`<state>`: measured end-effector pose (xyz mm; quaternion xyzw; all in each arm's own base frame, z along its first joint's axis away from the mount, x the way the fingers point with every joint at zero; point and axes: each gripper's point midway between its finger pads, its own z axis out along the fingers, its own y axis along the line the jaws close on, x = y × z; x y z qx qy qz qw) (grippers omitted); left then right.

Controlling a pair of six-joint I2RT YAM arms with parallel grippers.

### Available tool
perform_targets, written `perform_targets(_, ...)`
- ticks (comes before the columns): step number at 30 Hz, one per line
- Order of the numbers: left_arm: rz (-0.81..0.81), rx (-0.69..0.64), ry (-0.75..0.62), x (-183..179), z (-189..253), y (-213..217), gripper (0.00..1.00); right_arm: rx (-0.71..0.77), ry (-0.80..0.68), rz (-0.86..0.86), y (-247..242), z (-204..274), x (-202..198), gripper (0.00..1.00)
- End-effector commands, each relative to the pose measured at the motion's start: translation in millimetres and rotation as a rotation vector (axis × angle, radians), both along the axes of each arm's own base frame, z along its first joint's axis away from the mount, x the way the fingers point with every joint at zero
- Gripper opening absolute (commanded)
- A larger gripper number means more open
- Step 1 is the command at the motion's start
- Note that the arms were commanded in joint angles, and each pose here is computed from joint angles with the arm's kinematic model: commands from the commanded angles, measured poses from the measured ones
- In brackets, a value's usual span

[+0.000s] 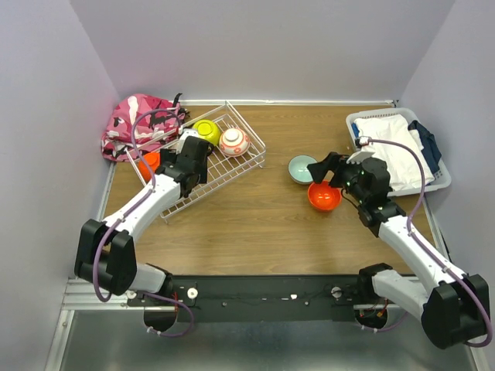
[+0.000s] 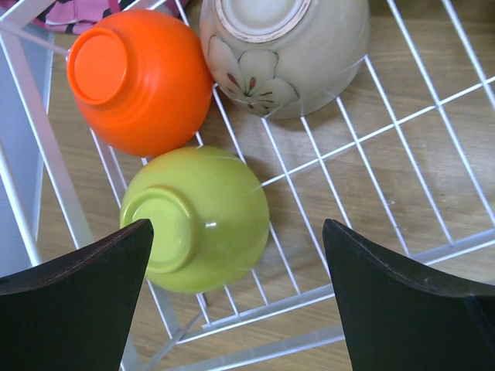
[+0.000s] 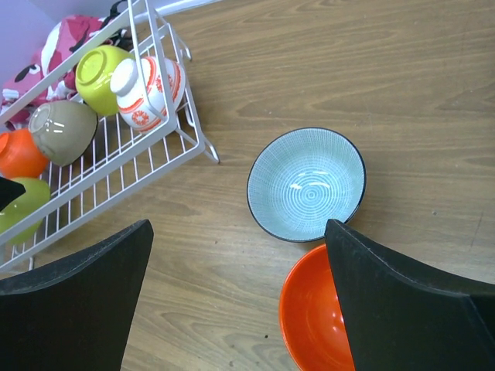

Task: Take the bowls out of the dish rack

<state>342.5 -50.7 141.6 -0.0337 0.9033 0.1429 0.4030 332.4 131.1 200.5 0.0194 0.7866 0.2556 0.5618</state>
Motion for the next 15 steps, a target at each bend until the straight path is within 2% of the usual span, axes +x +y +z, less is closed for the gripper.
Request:
perform_targets(1,0.042,0.099,0.068,-3,2,15,0.99,0.015,-0.012,0.026,4,-4,-3,1.0)
perform_targets(15,0.059,0.279,0.261,3,-22,28,0.99,0.026,-0.038,0.013,0,-5,-15,1.0)
